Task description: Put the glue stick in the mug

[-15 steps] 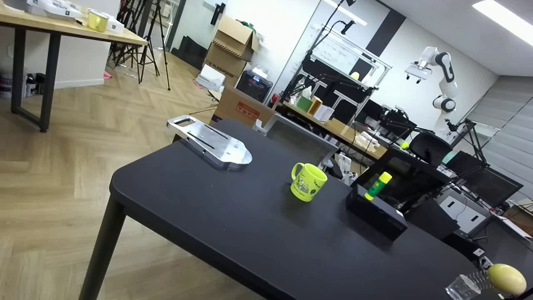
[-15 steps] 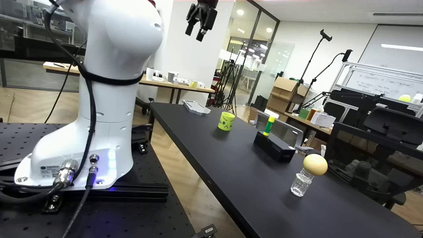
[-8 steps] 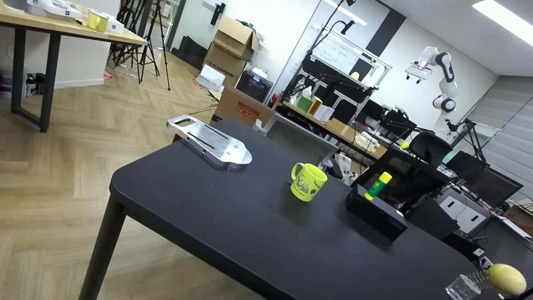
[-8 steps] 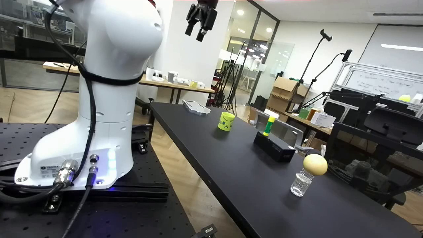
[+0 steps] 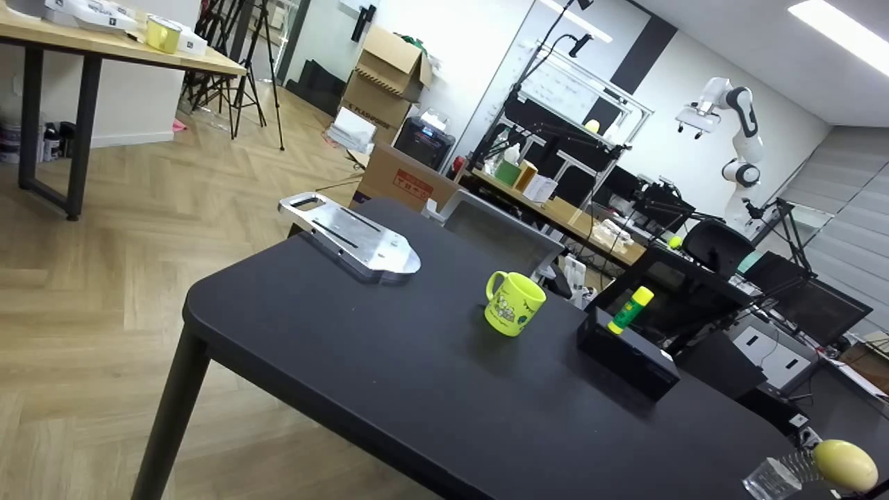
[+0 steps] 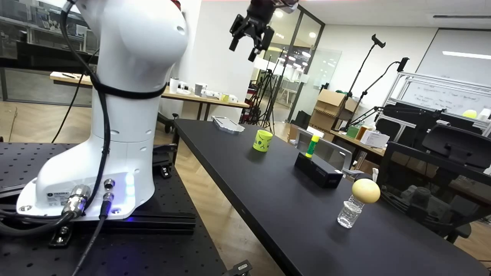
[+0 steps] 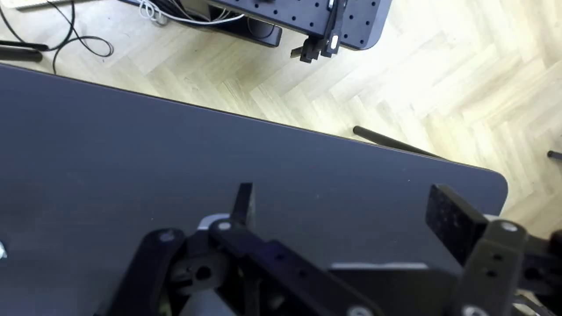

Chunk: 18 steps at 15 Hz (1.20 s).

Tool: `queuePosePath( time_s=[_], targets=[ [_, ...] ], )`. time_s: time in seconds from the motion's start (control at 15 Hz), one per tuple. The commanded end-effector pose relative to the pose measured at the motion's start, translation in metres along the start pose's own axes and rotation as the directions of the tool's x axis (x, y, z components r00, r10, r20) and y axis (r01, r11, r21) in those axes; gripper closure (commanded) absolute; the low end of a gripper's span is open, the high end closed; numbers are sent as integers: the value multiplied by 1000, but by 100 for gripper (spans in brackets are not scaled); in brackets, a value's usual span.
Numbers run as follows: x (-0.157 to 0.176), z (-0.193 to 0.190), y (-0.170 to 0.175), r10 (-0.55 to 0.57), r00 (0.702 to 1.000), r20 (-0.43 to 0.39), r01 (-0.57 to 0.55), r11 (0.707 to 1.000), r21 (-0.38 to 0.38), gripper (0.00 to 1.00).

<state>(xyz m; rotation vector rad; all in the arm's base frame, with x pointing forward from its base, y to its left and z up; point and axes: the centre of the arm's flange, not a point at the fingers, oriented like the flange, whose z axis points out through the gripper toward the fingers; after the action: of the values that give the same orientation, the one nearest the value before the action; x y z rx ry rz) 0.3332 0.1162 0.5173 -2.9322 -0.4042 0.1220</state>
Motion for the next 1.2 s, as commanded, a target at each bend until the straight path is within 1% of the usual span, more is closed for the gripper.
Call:
queuePosePath(
  time_s=[0.0, 0.13, 0.4, 0.53, 0.6, 0.67, 0.73, 0.87, 1.13],
  targets=[
    [54, -13, 40, -78, 997, 18, 79, 997, -21, 0],
    [81, -16, 62, -82, 997, -1, 82, 995, -55, 0],
    [129, -26, 101, -57, 995, -80, 47, 991, -123, 0],
    [150, -32, 118, -22, 991, -136, 3, 991, -137, 0],
    [160, -35, 127, -3, 985, -170, -20, 991, -132, 0],
    [133, -20, 114, -36, 990, -137, 19, 992, -122, 0],
    [141, -22, 122, -26, 988, -155, 7, 992, -124, 0],
    [150, -23, 129, -18, 987, -162, -3, 992, -125, 0],
    [152, -24, 128, -19, 986, -164, -2, 992, -125, 0]
  ],
)
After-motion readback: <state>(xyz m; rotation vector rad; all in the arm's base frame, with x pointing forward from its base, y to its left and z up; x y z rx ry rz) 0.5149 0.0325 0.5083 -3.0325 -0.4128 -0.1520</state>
